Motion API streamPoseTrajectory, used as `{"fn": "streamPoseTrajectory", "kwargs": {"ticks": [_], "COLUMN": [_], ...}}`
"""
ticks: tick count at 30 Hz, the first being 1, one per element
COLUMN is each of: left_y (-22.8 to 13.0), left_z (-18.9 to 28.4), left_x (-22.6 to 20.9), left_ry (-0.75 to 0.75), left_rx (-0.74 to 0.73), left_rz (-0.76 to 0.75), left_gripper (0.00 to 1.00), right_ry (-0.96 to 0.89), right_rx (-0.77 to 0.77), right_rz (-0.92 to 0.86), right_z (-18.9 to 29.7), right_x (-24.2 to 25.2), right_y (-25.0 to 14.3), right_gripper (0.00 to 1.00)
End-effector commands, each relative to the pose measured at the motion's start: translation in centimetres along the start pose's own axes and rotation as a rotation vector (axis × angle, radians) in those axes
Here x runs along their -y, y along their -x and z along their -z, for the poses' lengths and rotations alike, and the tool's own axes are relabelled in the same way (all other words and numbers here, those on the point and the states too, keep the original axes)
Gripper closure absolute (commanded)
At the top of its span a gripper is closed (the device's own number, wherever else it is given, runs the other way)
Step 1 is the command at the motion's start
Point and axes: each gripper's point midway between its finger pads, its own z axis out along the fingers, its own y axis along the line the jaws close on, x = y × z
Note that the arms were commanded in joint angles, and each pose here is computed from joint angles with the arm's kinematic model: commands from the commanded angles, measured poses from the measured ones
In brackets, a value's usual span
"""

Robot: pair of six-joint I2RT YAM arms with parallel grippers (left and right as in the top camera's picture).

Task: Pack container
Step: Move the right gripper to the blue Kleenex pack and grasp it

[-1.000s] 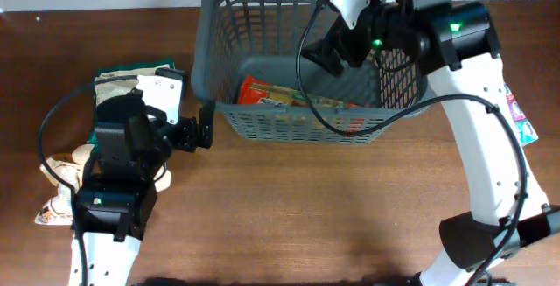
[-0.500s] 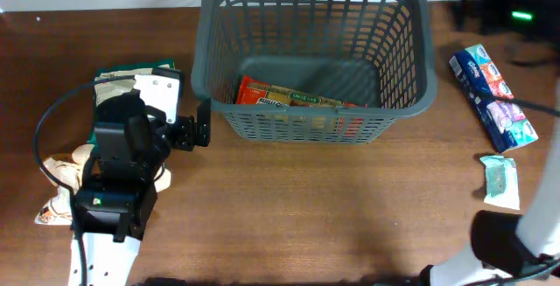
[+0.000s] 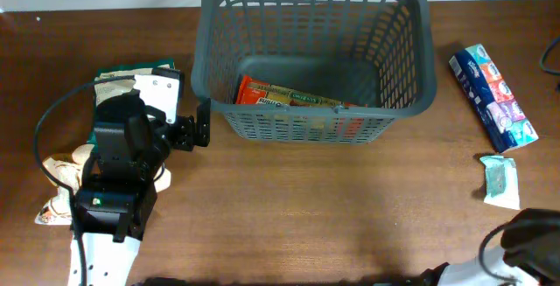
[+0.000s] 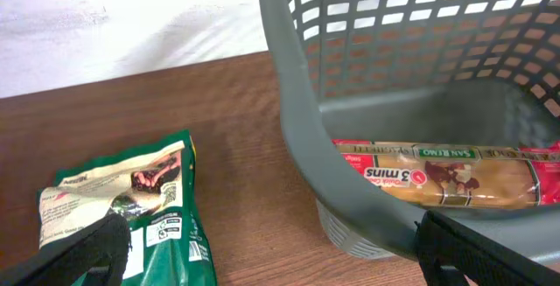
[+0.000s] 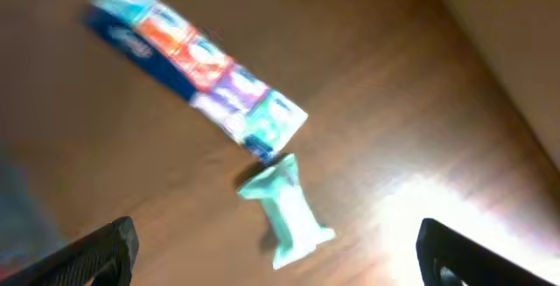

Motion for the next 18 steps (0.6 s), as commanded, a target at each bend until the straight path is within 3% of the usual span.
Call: {"fn": "streamPoseTrajectory", "kwargs": {"ticks": [1, 9, 14, 18], "left_y": [-0.8, -1.3, -2.1, -2.5], "left_z": [-0.4, -0.4, -0.6, -1.1], "left_x": [-0.3, -0.3, -0.2, -0.2], "left_ry": [0.022, 0.021, 0.017, 0.016], "left_rx": [-0.036, -0.059, -0.092, -0.110], "left_rz": [-0.017, -0.016, -0.015, -0.014], "left_gripper": [0.01, 0.01, 0.01, 0.01], "right_ry": [0.016, 0.102, 0.157, 0.267], "right_rx": [-0.040, 0.106, 0.064, 0.046], "right_rz": [0.219, 0.435, 0.634, 0.694], "right_z": [-5.2, -12.9, -17.7, -21.4], "right_x": [-0.3, -3.2, -5.8, -8.7], "right_y": [-0.2, 3.7, 2.9, 1.8], "right_gripper": [0.01, 0.01, 0.01, 0.01]}}
